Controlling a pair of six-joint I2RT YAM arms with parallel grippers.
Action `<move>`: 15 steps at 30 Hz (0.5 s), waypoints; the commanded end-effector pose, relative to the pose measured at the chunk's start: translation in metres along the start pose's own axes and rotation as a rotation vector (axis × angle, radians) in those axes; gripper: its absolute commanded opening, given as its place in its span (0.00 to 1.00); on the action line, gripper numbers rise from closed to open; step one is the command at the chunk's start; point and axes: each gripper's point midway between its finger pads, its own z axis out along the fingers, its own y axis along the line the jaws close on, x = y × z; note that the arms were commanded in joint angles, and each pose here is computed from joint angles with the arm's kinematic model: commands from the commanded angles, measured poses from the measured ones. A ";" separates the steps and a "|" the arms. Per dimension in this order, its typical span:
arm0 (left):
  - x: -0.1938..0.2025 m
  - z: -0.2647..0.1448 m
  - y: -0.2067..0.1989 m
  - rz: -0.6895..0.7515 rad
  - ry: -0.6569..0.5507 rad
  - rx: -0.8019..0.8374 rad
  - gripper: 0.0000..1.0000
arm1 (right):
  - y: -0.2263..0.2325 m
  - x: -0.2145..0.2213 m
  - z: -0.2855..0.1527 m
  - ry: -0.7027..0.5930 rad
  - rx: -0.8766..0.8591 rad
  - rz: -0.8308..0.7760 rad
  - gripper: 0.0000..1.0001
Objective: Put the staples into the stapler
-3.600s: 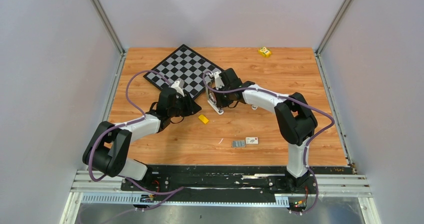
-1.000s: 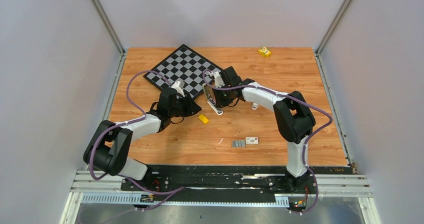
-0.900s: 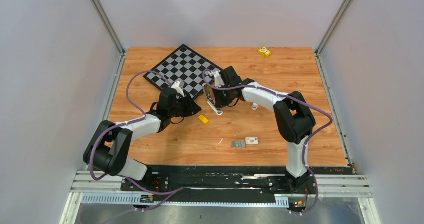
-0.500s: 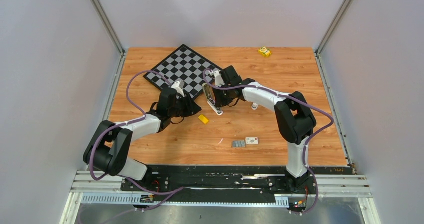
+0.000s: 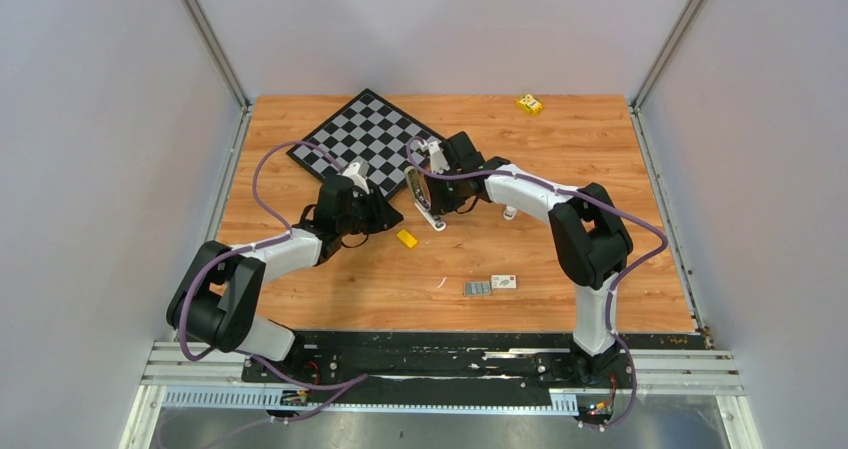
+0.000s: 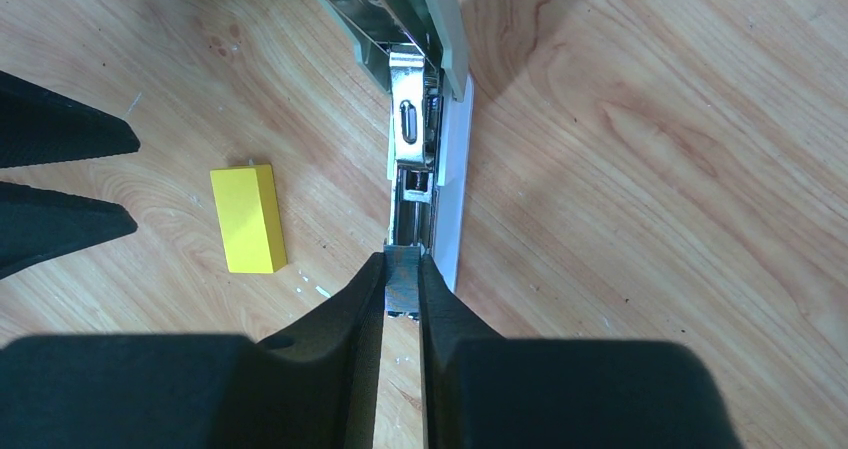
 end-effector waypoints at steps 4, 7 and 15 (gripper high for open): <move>-0.004 0.001 -0.001 0.011 -0.015 0.016 0.41 | 0.002 -0.001 -0.004 0.000 -0.019 0.015 0.17; -0.004 0.001 0.000 0.011 -0.016 0.014 0.41 | 0.003 -0.001 -0.004 0.002 -0.021 0.017 0.17; -0.004 0.001 0.000 0.010 -0.015 0.016 0.40 | 0.004 0.004 0.000 0.013 -0.024 0.018 0.17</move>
